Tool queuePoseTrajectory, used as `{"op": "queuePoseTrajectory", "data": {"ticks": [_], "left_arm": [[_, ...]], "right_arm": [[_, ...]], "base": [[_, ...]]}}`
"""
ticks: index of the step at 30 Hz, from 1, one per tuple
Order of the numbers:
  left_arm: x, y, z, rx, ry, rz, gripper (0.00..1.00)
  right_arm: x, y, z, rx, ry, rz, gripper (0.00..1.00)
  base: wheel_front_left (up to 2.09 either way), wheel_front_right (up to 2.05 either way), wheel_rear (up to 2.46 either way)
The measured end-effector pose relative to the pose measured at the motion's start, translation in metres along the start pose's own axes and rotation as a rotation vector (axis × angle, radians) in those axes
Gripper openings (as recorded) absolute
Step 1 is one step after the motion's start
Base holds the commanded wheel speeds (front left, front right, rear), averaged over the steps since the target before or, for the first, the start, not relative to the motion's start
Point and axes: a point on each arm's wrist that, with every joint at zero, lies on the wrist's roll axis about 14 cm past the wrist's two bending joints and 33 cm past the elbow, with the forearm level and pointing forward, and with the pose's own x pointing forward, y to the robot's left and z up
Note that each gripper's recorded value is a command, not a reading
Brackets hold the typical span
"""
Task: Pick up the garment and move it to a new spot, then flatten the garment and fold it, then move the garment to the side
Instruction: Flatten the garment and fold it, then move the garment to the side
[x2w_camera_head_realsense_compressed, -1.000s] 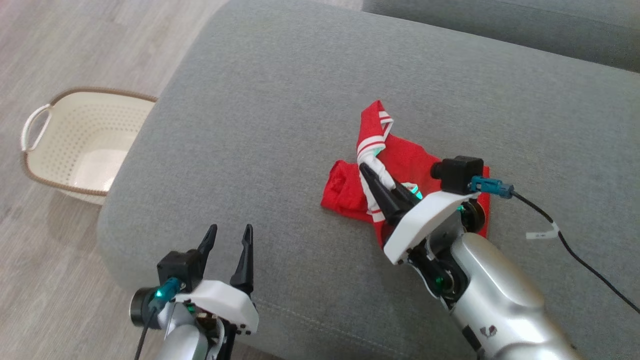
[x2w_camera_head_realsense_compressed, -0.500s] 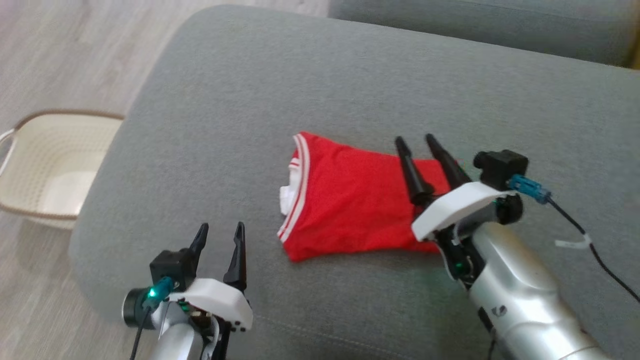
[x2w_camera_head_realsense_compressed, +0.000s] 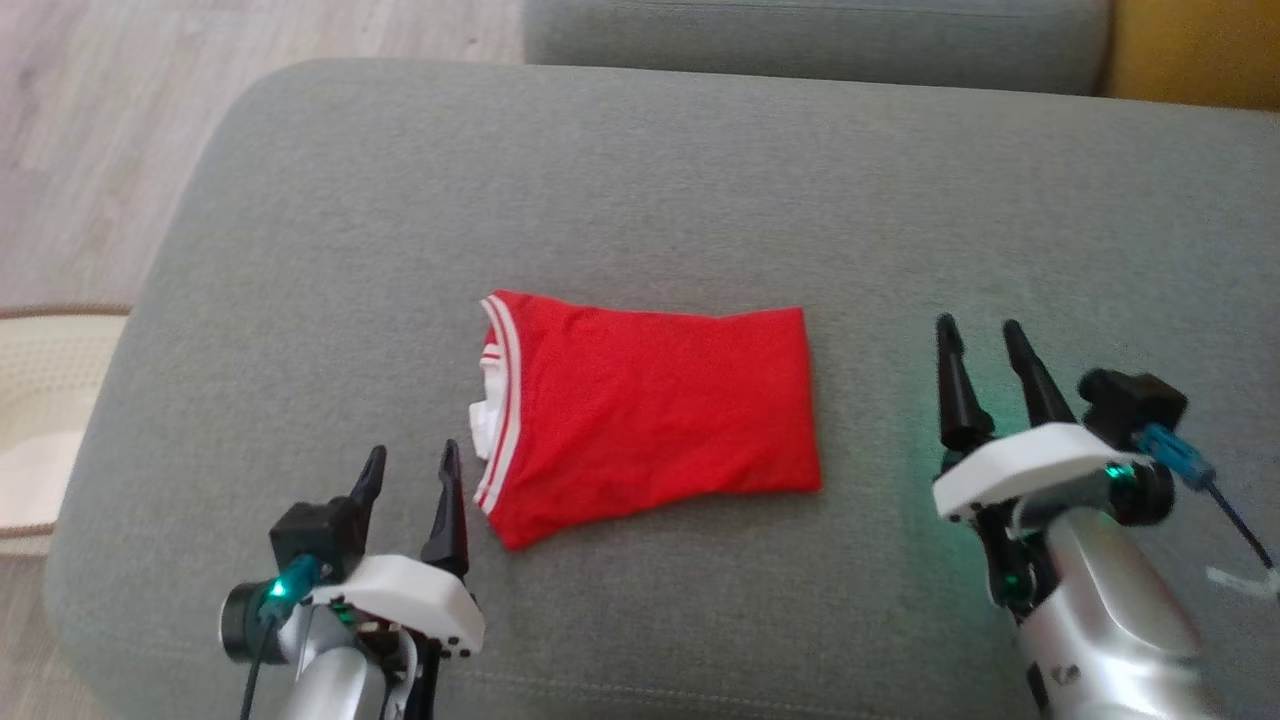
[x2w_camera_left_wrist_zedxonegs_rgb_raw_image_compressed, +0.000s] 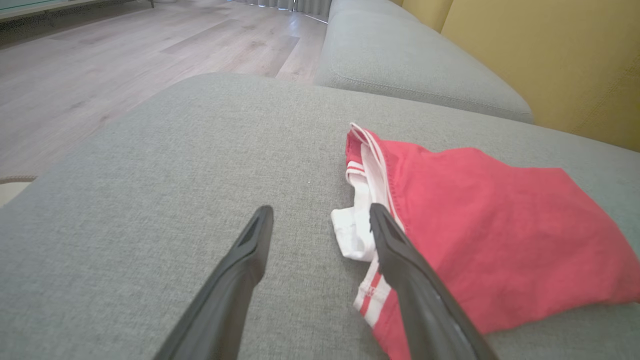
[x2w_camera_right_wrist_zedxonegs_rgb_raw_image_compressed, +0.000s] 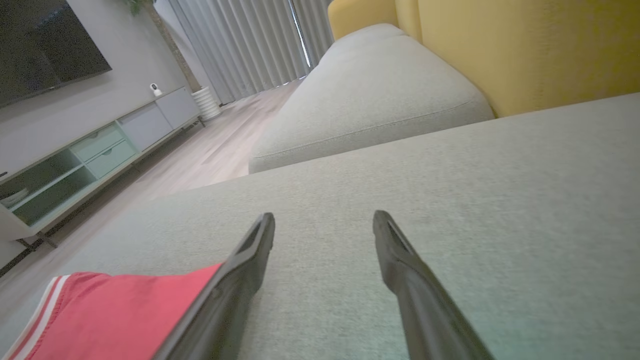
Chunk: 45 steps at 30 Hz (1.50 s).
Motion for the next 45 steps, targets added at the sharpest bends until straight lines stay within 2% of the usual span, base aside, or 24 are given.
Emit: {"op": "queuePoseTrajectory", "data": {"ticks": [6,16,25,33,45], "left_arm": [[0.006,-0.008,0.0,0.0,0.001,-0.023,1.0],[0.006,-0.016,-0.003,0.005,0.009,-0.046,1.0],[0.003,-0.018,0.003,0.015,-0.014,-0.052,1.0],[-0.016,-0.014,-0.01,0.033,0.015,-0.039,1.0],[-0.018,-0.009,-0.002,0.038,-0.012,-0.024,1.0]], "right_arm": [[-0.02,-0.03,0.003,-0.006,-0.024,-0.091,1.0],[-0.052,-0.057,0.002,-0.032,-0.032,-0.174,1.0],[-0.07,-0.058,0.005,-0.068,-0.048,-0.185,1.0],[-0.086,-0.055,0.002,-0.107,-0.045,-0.181,1.0],[-0.09,-0.049,0.004,-0.137,-0.055,-0.162,1.0]], "base": [[0.0,0.0,0.0],[0.0,0.0,0.0],[0.0,0.0,0.0],[0.0,0.0,0.0],[0.0,0.0,0.0]]}}
